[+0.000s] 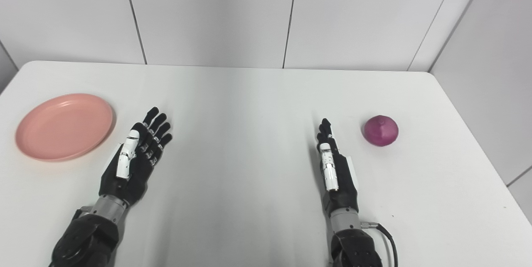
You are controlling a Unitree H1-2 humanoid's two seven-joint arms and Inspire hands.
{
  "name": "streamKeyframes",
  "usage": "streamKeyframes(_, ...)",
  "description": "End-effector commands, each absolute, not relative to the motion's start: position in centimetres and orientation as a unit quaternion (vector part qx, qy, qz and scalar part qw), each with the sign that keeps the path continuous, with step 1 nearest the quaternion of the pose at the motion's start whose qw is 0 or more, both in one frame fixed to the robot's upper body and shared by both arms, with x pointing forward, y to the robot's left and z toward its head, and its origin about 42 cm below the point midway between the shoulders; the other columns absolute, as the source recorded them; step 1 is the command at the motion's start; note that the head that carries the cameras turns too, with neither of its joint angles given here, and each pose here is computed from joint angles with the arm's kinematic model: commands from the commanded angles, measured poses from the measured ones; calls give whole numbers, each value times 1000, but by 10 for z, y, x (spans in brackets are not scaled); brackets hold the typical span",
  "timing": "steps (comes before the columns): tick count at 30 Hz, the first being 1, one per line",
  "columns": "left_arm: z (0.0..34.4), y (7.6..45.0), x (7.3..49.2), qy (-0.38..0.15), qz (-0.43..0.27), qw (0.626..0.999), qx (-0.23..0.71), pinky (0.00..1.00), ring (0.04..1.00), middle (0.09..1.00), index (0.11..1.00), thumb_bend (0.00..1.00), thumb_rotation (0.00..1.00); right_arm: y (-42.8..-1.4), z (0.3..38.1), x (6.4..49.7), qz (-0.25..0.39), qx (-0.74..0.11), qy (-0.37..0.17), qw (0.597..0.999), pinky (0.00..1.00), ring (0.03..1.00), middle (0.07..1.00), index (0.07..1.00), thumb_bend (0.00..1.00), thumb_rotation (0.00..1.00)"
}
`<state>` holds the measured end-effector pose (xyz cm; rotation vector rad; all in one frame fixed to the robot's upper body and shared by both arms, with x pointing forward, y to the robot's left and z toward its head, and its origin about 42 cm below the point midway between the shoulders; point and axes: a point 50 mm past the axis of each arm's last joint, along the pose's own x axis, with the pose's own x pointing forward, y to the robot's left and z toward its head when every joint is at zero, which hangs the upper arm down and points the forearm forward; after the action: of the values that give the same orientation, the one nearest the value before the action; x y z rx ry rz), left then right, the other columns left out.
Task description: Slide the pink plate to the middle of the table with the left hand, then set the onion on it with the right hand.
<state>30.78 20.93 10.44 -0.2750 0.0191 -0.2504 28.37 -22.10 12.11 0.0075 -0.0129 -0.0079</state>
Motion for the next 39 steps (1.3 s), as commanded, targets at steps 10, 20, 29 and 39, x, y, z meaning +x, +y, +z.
streamKeyframes(10,84,216,298,53,-109,983,-137,1000,1000,1000,1000,414,1000,-216,122,287,8,12,-16,1000,1000,1000,1000,1000,255,1000)
streamKeyframes(20,84,211,297,53,-111,983,-135,1000,1000,1000,1000,421,1000,-220,123,286,7,7,-13,1000,1000,1000,1000,1000,228,1000)
streamKeyframes(29,85,194,295,61,-102,983,-142,1000,1000,1000,1000,409,1000,-233,123,284,11,7,-9,1000,1000,1000,1000,1000,198,1000)
streamKeyframes(39,85,176,295,67,-92,983,-147,1000,1000,1000,1000,406,1000,-241,127,282,6,16,-8,1000,1000,1000,1000,1000,138,1000)
